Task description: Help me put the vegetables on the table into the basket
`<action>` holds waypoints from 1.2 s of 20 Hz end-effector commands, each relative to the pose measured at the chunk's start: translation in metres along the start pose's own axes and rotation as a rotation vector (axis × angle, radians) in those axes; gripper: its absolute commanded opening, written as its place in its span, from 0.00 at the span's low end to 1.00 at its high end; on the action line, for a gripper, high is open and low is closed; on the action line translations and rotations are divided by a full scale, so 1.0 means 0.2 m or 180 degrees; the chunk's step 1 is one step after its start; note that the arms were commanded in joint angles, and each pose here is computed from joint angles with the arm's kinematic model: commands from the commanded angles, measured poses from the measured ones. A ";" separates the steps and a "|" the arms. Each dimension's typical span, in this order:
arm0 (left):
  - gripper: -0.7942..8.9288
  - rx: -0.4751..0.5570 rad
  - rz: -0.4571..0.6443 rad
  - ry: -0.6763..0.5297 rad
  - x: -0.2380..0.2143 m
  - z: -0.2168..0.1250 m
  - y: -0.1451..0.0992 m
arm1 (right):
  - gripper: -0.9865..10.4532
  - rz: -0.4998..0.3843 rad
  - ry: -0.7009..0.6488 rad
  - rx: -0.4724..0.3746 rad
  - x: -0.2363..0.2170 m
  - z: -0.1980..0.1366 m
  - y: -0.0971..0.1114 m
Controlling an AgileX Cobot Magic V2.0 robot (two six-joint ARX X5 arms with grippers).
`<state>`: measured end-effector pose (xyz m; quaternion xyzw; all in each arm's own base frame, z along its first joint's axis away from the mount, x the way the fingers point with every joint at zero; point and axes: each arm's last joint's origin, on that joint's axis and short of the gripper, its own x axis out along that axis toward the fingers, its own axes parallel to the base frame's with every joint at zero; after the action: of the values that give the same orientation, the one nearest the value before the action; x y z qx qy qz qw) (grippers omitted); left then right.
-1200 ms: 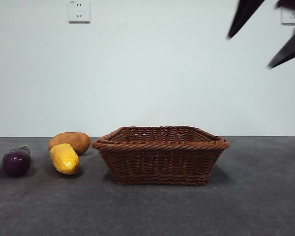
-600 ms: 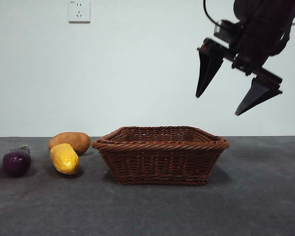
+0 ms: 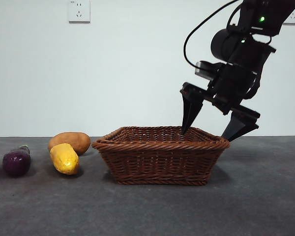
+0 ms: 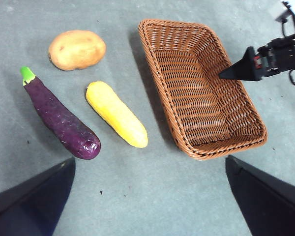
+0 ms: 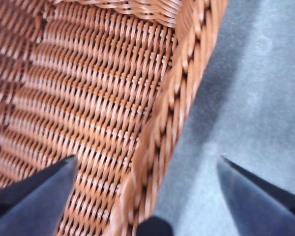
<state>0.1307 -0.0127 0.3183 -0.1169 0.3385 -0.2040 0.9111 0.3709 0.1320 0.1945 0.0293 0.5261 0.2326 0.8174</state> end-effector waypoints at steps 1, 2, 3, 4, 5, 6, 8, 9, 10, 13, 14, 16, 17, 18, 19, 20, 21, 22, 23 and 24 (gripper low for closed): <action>0.66 0.0044 -0.0009 -0.0025 0.00 0.00 0.00 | 0.42 0.0000 0.0112 0.0064 0.08 -0.02 0.00; 0.66 0.0046 -0.0009 -0.0024 0.00 0.00 0.00 | 0.38 -0.0016 0.0147 0.0062 0.10 -0.02 0.00; 0.66 0.0056 -0.0009 -0.0023 0.00 0.00 0.00 | 0.38 -0.0020 0.0154 0.0064 0.11 -0.03 0.00; 0.66 0.0064 -0.0009 -0.0022 0.00 0.00 0.00 | 0.34 -0.0014 0.0133 0.0071 0.11 -0.02 0.00; 0.66 0.0064 -0.0007 -0.0020 0.00 0.00 0.00 | 0.25 -0.0007 0.0099 0.0094 0.11 -0.02 0.00; 0.66 0.0063 -0.0008 -0.0015 0.00 0.00 0.00 | 0.17 -0.0005 0.0081 0.0088 0.11 -0.01 0.01; 0.66 0.0086 -0.0007 0.0003 0.01 0.01 0.00 | 0.08 -0.0002 0.0069 0.0082 0.11 -0.01 0.01; 0.66 0.0082 -0.0006 0.0014 0.01 0.01 0.00 | 0.08 -0.0001 0.0057 0.0085 0.11 -0.01 0.01; 0.66 0.0077 -0.0005 0.0026 0.01 0.01 0.01 | 0.08 -0.0001 0.0055 0.0118 0.11 -0.01 0.01; 0.66 0.0075 -0.0002 0.0078 0.03 0.01 0.01 | 0.08 0.0003 0.0041 0.0150 0.11 -0.01 0.01; 0.66 0.0069 -0.0001 0.0090 0.03 0.01 0.01 | 0.08 0.0016 0.0017 0.0150 0.10 0.00 0.01; 0.66 0.0067 -0.0001 0.0094 0.03 0.01 0.01 | 0.08 0.0027 -0.0087 0.0121 0.04 0.01 0.03; 0.66 0.0067 -0.0001 0.0093 0.03 0.01 0.01 | 0.08 0.0039 -0.0172 0.0097 -0.03 0.03 0.05; 0.66 0.0068 -0.0003 0.0094 0.03 0.01 0.01 | 0.08 0.0043 -0.0243 0.0078 -0.10 0.04 0.07; 0.66 0.0066 -0.0001 0.0095 0.03 0.01 0.01 | 0.08 0.0044 -0.0319 0.0041 -0.18 0.06 0.09; 0.66 0.0067 -0.0003 0.0096 0.03 0.01 0.01 | 0.08 0.0052 -0.0401 -0.0012 -0.27 0.07 0.12; 0.66 0.0066 -0.0003 0.0097 0.03 0.01 0.01 | 0.08 0.0062 -0.0494 -0.0058 -0.36 0.08 0.15; 0.66 0.0065 -0.0002 0.0098 0.03 0.01 0.01 | 0.08 0.0070 -0.0576 -0.0102 -0.45 0.08 0.18; 0.66 0.0066 -0.0002 0.0097 0.03 0.01 0.01 | 0.08 0.0076 -0.0635 -0.0128 -0.53 0.08 0.20; 0.66 0.0066 -0.0002 0.0096 0.03 0.01 0.01 | 0.08 0.0080 -0.0677 -0.0143 -0.60 0.08 0.22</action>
<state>0.1367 -0.0126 0.3144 -0.1113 0.3533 -0.2055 0.9058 0.3259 0.1228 0.3182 0.0423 0.4323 0.2441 0.8670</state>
